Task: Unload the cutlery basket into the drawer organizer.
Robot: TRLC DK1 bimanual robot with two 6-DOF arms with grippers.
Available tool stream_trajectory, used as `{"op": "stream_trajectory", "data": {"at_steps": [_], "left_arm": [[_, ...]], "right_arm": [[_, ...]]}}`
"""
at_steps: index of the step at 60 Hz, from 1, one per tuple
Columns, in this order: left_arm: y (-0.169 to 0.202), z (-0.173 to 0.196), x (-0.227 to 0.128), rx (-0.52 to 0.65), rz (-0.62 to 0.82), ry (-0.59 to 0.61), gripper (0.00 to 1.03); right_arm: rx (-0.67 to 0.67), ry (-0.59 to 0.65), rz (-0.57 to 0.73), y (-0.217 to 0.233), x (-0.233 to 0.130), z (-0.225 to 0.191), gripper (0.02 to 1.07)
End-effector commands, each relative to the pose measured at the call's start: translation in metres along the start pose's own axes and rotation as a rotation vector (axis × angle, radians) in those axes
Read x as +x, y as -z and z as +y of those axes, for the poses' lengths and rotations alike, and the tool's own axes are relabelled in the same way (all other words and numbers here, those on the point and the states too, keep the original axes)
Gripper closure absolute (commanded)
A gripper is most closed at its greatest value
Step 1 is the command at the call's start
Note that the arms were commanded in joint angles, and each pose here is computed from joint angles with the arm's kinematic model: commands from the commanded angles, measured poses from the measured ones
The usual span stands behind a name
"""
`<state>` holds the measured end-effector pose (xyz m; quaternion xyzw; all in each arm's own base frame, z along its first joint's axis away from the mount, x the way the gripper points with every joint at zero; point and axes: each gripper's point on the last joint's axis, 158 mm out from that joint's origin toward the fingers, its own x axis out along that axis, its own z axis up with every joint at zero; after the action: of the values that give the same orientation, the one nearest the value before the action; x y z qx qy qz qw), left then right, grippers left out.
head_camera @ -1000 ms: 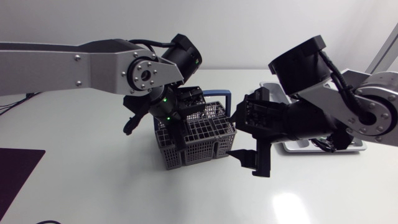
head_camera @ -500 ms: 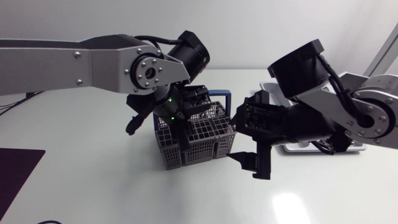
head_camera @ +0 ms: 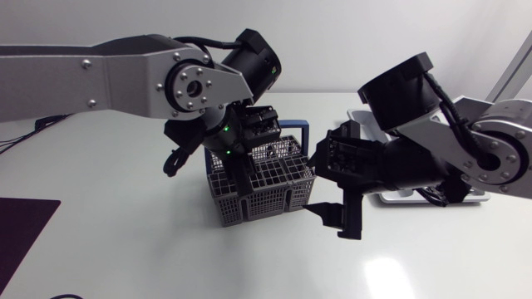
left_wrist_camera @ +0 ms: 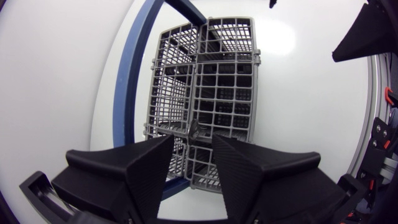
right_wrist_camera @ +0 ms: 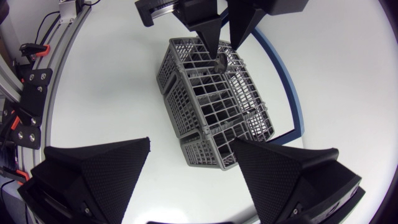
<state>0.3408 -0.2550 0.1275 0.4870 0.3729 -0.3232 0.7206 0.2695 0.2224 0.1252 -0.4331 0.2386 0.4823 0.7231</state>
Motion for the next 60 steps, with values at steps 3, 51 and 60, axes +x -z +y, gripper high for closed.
{"op": "stream_trajectory", "data": {"at_steps": [3, 51, 60], "left_arm": [[0.003, 0.003, 0.006, 0.004, 0.015, -0.019, 0.56], [0.019, -0.004, 0.051, 0.022, 0.110, 0.003, 0.72], [0.018, -0.004, 0.052, 0.023, 0.110, 0.003, 0.80]], "right_arm": [[0.027, -0.015, 0.016, 0.006, 0.002, 0.004, 0.11], [0.027, -0.022, 0.020, 0.010, 0.002, 0.007, 0.11], [0.027, -0.024, 0.020, 0.010, 0.002, 0.008, 0.11]]}}
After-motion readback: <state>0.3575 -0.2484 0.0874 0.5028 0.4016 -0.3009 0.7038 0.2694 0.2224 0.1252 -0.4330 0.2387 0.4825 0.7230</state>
